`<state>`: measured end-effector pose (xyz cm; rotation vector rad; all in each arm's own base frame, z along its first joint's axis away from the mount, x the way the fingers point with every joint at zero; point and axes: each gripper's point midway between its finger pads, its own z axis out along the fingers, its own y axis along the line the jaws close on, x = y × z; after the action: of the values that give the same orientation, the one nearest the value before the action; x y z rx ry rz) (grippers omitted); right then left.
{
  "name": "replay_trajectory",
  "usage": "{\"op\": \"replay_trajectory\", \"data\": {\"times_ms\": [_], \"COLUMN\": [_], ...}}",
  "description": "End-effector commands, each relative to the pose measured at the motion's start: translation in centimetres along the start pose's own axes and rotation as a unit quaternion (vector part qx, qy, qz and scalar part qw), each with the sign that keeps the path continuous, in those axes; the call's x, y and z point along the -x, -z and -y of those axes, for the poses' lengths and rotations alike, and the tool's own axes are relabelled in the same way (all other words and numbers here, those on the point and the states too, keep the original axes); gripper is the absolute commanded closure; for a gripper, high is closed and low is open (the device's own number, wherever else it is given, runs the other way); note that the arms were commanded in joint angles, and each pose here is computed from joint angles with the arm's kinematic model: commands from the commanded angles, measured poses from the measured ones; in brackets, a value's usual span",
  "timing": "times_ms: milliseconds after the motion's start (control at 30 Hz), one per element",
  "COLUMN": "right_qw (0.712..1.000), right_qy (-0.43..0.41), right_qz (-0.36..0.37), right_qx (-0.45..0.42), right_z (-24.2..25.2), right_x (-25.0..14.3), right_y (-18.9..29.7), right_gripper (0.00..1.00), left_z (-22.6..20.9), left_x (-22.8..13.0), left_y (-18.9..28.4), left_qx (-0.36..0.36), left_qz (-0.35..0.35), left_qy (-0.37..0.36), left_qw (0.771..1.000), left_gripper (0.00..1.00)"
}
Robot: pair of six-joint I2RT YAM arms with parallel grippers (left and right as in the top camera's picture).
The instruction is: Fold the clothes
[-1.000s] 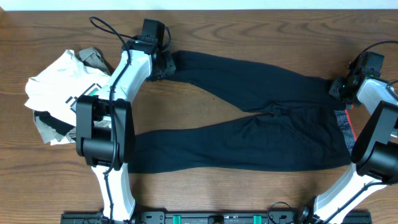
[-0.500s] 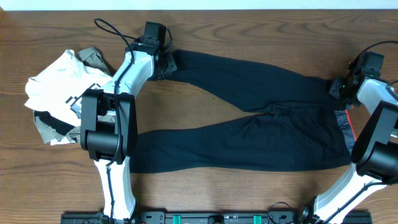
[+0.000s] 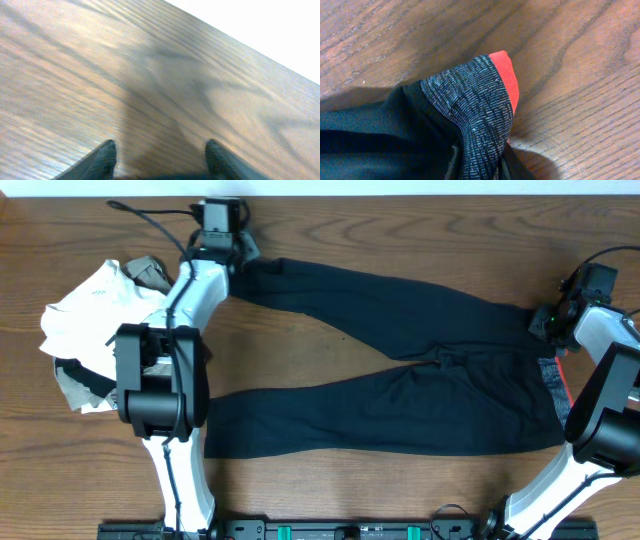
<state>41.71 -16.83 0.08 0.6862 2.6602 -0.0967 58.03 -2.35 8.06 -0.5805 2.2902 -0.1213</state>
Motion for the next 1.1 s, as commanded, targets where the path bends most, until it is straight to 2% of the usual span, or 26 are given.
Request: {"op": "replay_trajectory", "data": {"times_ms": [0,133,267,400,500,600,733,867,967,1067], "right_qw": [1.000,1.000,1.000,1.000,0.999,0.999,0.999,0.999,0.999,0.999], "right_qy": [0.004,0.003,0.004,0.004,0.004,0.004,0.004,0.004,0.004,0.004], "right_qz": [-0.019,-0.021,-0.025,-0.029,-0.032,-0.033,-0.032,-0.031,-0.031,-0.031], "right_qx": [-0.008,-0.008,-0.009,-0.009,-0.010,-0.010,-0.010,-0.013,-0.014,-0.013], "right_z": [0.6,0.6,0.6,0.6,0.6,0.7,0.7,0.8,0.8,0.8], "right_x": [-1.4,-1.5,-1.7,-1.9,-2.1,-2.1,-2.0,-2.0,-2.0,-2.0], "right_y": [-0.2,-0.2,-0.2,-0.1,-0.1,-0.1,-0.1,-0.1,-0.1,-0.1], "right_gripper": [0.80,0.79,0.80,0.79,0.79,0.79,0.79,0.79,0.79,0.79], "left_z": [-1.6,-2.6,-3.2,-3.7,-3.7,-3.8,-3.7,-1.5,0.1,1.2], "left_x": [-0.4,-4.6,-8.2,-9.0,-8.9,-9.2,-11.3,-13.0,-13.7,-13.9], "left_y": [-0.4,0.2,1.4,1.9,1.9,2.1,3.1,4.4,5.1,5.1], "left_qx": [0.017,0.026,0.028,0.038,0.039,0.039,0.030,-0.045,-0.093,-0.115], "left_qz": [-0.015,-0.109,-0.191,-0.210,-0.208,-0.215,-0.266,-0.316,-0.335,-0.326], "left_qy": [0.013,0.003,-0.007,-0.017,-0.016,-0.016,-0.011,-0.026,-0.037,-0.078], "left_qw": [1.000,0.994,0.981,0.977,0.977,0.976,0.964,0.948,0.937,0.935], "left_gripper": [0.37,0.41,0.59,0.58,0.50,0.48,0.60,0.75,0.77,0.77]}}
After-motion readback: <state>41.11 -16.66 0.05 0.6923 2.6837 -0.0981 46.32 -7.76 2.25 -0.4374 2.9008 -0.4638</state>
